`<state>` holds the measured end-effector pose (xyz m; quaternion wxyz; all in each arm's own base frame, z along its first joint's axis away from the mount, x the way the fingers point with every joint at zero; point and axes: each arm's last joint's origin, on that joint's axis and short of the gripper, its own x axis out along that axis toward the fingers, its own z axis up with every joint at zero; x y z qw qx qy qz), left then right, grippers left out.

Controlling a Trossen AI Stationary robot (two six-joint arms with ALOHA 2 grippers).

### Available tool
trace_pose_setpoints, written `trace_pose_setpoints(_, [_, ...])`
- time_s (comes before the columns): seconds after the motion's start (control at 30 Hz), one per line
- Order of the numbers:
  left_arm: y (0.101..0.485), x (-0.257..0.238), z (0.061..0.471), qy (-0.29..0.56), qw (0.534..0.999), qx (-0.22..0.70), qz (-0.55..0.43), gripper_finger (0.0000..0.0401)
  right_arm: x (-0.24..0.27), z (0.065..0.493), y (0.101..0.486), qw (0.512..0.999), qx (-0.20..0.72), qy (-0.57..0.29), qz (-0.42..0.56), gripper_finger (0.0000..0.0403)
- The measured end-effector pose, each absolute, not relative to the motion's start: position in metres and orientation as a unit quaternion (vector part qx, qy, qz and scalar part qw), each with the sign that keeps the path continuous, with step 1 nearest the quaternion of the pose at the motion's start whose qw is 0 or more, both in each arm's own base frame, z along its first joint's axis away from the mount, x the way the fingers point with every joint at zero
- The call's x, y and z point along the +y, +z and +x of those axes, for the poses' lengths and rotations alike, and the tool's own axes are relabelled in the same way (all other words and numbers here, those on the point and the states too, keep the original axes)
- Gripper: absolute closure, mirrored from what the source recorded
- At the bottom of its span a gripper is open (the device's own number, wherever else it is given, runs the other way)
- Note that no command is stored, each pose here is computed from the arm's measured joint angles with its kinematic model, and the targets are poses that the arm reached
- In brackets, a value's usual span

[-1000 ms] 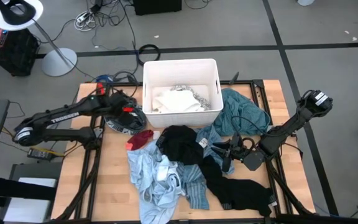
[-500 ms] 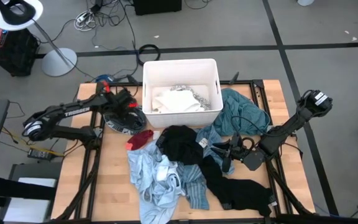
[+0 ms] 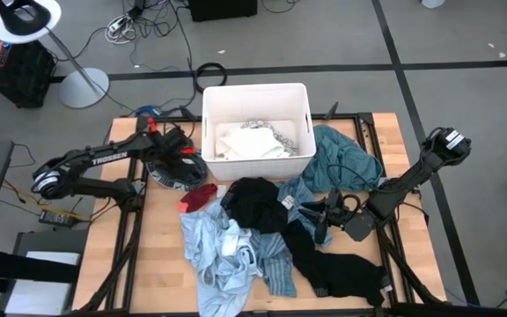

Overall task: Sort clothes
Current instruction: Put the top left gray boxers into the laundry bin

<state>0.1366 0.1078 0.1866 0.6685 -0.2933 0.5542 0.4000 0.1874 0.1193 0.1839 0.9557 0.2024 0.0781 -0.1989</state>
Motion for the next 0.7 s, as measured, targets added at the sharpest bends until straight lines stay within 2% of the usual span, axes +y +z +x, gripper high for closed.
trace_pose_setpoints(0.17, [0.217, 0.102, 0.135, 0.395, 0.660, 0.572, -0.285, 0.0398, 0.119, 0.187, 0.184, 0.956, 0.080, -0.199, 0.201, 0.0291])
trace_pose_setpoints(0.7, [0.356, 0.075, 0.121, 0.393, 0.782, 0.409, -0.259, 0.0401, 0.118, 0.187, 0.183, 0.955, 0.081, -0.202, 0.201, 0.0291])
